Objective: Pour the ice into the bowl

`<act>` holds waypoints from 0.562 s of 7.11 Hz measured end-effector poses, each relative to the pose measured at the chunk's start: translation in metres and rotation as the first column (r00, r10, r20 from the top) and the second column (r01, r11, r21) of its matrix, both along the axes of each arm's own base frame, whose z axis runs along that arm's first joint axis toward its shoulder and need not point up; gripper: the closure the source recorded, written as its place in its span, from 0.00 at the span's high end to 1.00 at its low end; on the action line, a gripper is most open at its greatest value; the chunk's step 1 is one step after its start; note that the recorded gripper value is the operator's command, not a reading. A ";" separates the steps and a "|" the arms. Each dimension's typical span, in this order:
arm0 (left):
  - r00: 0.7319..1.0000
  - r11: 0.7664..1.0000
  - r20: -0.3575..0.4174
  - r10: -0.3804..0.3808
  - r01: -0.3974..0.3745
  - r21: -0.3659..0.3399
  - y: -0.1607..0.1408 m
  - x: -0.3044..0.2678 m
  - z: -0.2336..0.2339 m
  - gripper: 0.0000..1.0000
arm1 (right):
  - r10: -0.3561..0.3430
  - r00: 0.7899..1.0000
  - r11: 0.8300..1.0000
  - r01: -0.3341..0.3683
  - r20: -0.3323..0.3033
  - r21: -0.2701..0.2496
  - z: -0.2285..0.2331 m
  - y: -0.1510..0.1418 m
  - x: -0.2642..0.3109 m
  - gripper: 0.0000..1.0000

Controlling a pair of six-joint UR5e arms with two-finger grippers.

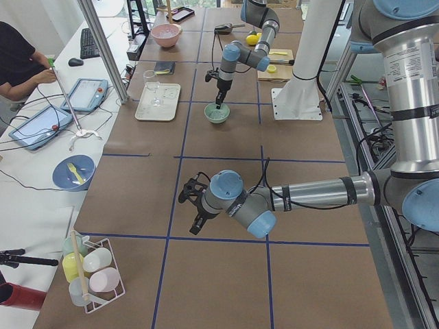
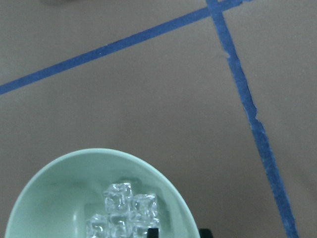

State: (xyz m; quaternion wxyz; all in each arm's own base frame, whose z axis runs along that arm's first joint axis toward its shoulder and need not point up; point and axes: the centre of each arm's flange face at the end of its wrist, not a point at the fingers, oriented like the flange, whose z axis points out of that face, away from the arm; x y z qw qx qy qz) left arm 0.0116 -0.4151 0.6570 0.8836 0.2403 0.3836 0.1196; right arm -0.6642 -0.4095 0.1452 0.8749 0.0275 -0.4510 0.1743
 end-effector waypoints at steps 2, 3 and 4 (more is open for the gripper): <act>1.000 1.000 -0.003 -0.002 0.002 0.027 0.010 -0.002 0.005 1.00 | -0.001 1.000 1.000 0.001 0.008 -0.008 -0.004 -0.007 0.006 0.00; 1.000 1.000 -0.003 -0.002 0.002 0.031 0.014 -0.003 0.007 1.00 | -0.003 1.000 1.000 0.003 0.014 -0.013 -0.006 -0.010 0.010 0.00; 1.000 1.000 -0.003 -0.003 0.003 0.029 0.018 -0.004 0.009 1.00 | -0.005 1.000 1.000 0.006 0.030 -0.021 -0.011 -0.017 0.021 0.00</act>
